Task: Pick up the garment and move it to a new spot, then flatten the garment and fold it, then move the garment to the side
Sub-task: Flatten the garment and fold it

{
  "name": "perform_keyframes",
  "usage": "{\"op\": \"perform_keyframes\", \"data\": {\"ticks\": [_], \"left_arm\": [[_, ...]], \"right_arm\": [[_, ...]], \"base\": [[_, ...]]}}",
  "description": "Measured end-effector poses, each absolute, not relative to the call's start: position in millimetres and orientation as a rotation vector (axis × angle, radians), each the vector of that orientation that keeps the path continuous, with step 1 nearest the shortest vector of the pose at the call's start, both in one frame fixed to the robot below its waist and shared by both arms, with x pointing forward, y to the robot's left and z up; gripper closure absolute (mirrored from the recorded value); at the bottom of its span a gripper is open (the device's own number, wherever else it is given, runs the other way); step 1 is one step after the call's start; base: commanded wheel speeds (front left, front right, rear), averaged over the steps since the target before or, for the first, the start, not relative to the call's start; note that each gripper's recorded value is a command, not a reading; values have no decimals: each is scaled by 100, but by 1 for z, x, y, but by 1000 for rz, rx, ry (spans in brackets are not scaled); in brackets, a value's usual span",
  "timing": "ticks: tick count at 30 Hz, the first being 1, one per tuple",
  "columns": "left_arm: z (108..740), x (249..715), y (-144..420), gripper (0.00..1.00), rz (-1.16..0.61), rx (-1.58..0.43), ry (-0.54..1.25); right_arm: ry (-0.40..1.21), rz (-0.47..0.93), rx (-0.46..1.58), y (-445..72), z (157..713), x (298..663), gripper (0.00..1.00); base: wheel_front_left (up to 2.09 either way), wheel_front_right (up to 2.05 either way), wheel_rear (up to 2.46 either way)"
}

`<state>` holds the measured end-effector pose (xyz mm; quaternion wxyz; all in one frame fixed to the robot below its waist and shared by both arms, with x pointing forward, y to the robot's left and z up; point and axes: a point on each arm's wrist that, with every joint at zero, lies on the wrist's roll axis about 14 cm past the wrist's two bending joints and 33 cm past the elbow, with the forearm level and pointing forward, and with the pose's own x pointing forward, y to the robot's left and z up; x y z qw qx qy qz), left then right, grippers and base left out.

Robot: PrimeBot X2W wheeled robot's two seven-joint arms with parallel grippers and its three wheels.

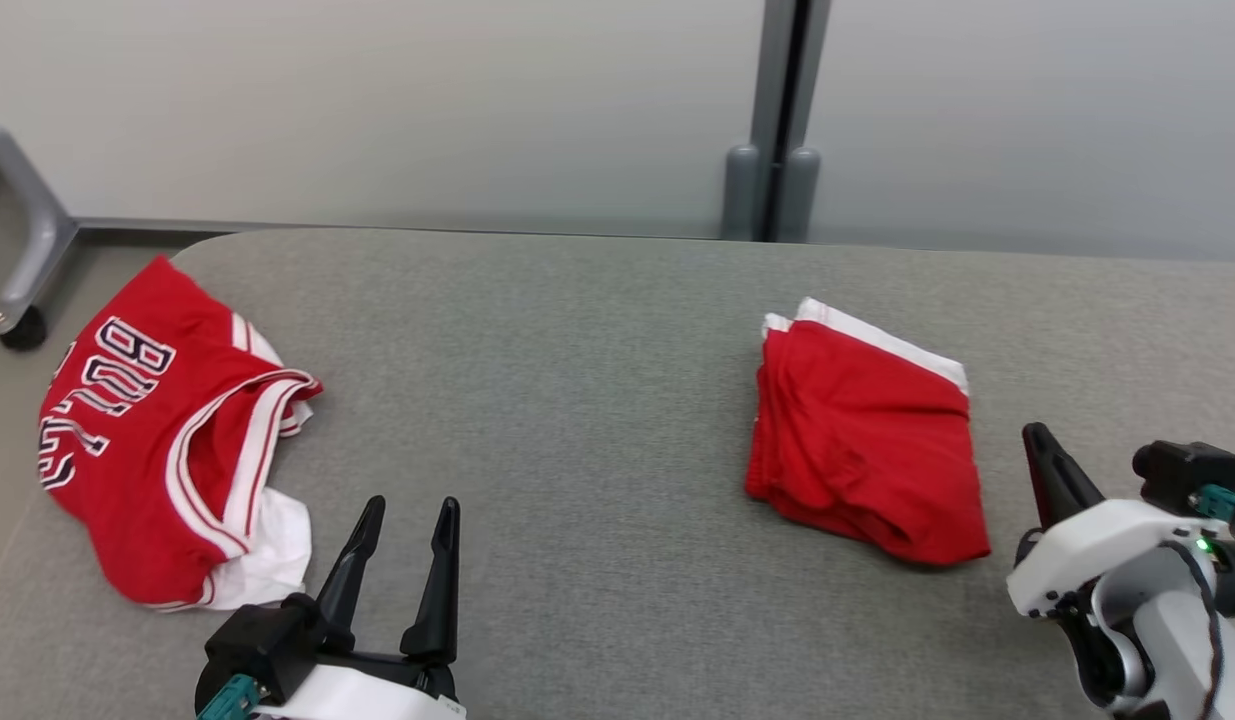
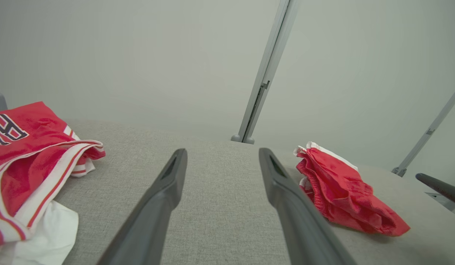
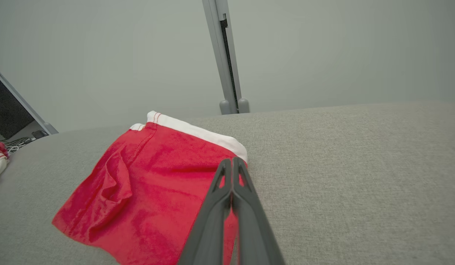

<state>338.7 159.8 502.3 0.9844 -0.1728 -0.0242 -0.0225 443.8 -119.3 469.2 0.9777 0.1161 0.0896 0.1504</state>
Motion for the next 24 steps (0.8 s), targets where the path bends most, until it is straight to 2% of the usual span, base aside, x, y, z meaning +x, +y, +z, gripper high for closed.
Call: {"op": "perform_keyframes", "data": {"ticks": [6, 9, 16, 22, 23, 24], "left_arm": [[497, 329, 180, 0, 22, -344, -45], [496, 324, 189, 0, 55, -338, -46], [494, 318, 200, 0, 88, -332, -44], [501, 321, 196, 0, 64, -329, -64], [502, 322, 194, 0, 59, -326, -67], [503, 323, 193, 0, 52, -323, -70]], "right_arm": [[376, 380, 241, -67, 426, 446, 100], [410, 453, 257, -30, 421, 442, 100], [418, 609, 282, 31, 425, 422, 100], [305, 677, 330, 45, 456, 414, 100], [278, 676, 334, 41, 463, 416, 91], [250, 670, 337, 36, 470, 419, 71]], "base": [[0, 0, 0], [0, 0, 0], [0, 0, 0], [0, 0, 0], [0, 0, 0], [0, 0, 0]]}}
